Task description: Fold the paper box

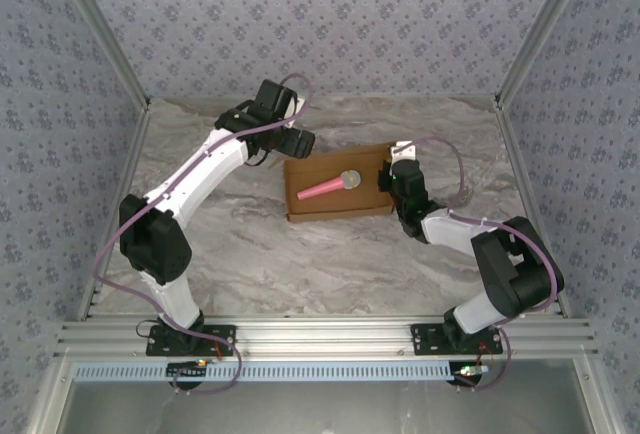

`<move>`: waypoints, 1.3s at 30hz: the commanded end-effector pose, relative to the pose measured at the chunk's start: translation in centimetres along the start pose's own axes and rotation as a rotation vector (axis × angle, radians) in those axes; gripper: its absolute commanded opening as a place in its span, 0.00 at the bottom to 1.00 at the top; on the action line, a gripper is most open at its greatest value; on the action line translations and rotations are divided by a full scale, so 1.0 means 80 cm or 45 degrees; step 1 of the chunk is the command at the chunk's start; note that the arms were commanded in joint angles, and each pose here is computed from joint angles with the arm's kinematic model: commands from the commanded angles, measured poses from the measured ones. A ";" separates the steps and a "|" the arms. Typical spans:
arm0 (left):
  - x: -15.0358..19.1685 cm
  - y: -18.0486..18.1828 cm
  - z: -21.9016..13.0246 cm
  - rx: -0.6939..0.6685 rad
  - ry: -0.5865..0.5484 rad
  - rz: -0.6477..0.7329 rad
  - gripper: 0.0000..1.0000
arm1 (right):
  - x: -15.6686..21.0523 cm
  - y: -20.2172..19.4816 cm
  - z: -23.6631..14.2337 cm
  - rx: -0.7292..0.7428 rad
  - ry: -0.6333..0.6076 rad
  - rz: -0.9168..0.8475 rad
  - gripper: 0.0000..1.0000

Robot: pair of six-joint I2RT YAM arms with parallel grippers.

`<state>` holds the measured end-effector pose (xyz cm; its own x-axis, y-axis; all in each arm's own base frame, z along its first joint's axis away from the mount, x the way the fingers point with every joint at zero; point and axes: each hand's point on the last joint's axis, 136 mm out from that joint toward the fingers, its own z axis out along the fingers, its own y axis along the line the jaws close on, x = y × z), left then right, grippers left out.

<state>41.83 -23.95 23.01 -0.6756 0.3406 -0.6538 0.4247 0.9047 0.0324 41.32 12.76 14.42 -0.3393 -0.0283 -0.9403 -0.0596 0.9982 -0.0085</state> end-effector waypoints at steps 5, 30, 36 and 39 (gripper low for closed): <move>0.025 -0.010 0.013 0.063 0.090 -0.001 0.87 | -0.004 0.000 -0.004 -0.011 0.040 -0.063 0.26; 0.061 -0.036 0.051 0.151 0.117 -0.050 0.86 | -0.067 -0.003 -0.117 -0.194 0.079 -0.080 0.61; 0.080 -0.043 0.064 0.164 0.135 -0.061 0.86 | -0.078 0.039 -0.095 -0.350 0.182 -0.058 0.62; 0.091 -0.047 0.073 0.178 0.153 -0.074 0.86 | -0.072 0.064 -0.075 -0.434 0.271 -0.011 0.62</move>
<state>38.96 -25.59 14.16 -0.7628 0.3429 -0.5481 0.4567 0.8859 -0.0814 37.22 15.61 23.16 -0.4332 -0.0922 -0.8966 -0.3017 0.9522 0.0478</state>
